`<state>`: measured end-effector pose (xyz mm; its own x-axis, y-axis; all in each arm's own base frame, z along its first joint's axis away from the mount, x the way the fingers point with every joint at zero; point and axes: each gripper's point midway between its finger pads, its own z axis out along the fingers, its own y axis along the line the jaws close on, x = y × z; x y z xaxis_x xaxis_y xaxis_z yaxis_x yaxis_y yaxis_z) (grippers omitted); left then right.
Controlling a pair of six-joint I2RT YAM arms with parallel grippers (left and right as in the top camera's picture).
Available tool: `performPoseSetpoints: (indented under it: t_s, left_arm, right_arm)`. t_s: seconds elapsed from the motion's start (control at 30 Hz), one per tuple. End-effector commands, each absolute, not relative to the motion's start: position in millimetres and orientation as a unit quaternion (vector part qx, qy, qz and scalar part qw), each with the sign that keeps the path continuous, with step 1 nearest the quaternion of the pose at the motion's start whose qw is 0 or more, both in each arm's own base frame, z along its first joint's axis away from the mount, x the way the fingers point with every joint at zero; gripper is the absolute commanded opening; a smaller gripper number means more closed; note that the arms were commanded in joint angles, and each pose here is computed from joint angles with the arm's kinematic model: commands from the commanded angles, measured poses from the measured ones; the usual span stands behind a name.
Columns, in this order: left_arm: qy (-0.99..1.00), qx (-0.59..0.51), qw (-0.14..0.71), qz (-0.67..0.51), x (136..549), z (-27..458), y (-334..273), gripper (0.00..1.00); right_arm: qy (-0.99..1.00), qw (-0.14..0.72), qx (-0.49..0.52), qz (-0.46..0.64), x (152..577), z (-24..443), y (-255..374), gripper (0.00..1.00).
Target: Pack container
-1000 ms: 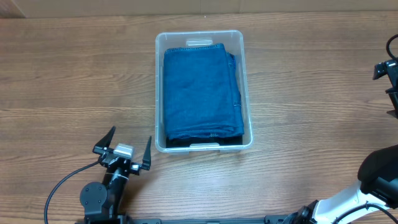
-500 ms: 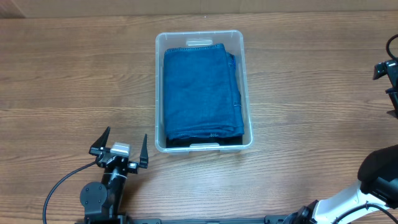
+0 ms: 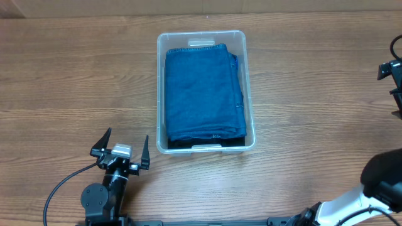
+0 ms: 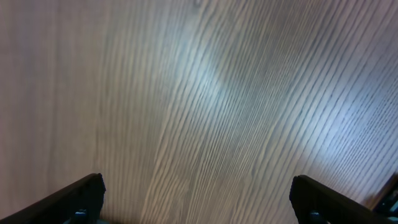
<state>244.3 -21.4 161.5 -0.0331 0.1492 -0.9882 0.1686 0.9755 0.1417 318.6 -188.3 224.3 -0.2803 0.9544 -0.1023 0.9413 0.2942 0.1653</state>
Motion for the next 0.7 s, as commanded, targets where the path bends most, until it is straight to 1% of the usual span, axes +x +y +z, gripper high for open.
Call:
performPoseSetpoints:
  t_s: [0.0, 0.07, 0.17, 0.3, 0.33, 0.43, 0.5, 0.53, 0.67]
  left_arm:
    - [0.719, 0.098, 0.689, -0.001, 245, 162, -17, 1.00]
    - [0.718, 0.098, 0.689, -0.001, 245, 162, -17, 1.00]
    - [0.718, 0.098, 0.689, -0.001, 245, 162, -17, 1.00]
    - [0.719, 0.098, 0.689, -0.001, 245, 162, -17, 1.00]
    - [0.719, 0.098, 0.689, -0.001, 245, 162, -17, 1.00]
    - [0.718, 0.098, 0.689, -0.001, 245, 162, -17, 1.00]
    - [0.719, 0.098, 0.689, -0.001, 245, 162, -17, 1.00]
    - [0.718, 0.098, 0.689, -0.001, 245, 162, -17, 1.00]
    - [0.719, 0.098, 0.689, -0.001, 245, 162, -17, 1.00]
  right_arm:
    - [0.795, 0.199, 0.570, 0.049, 298, 299, -163, 1.00]
    - [0.792, 0.258, 0.550, 0.058, 280, 336, -143, 1.00]
    - [0.788, 0.328, 0.516, 0.073, 254, 378, -113, 1.00]
    - [0.766, 0.429, 0.468, 0.098, 198, 429, -73, 1.00]
    - [0.762, 0.442, 0.462, 0.101, 190, 435, -68, 1.00]
    - [0.743, 0.500, 0.428, 0.119, 147, 456, -44, 1.00]
    - [0.731, 0.520, 0.431, 0.101, 126, 459, -45, 1.00]
    - [0.731, 0.517, 0.435, 0.093, 113, 454, -43, 1.00]
    - [0.735, 0.529, 0.405, 0.129, 110, 461, -29, 1.00]
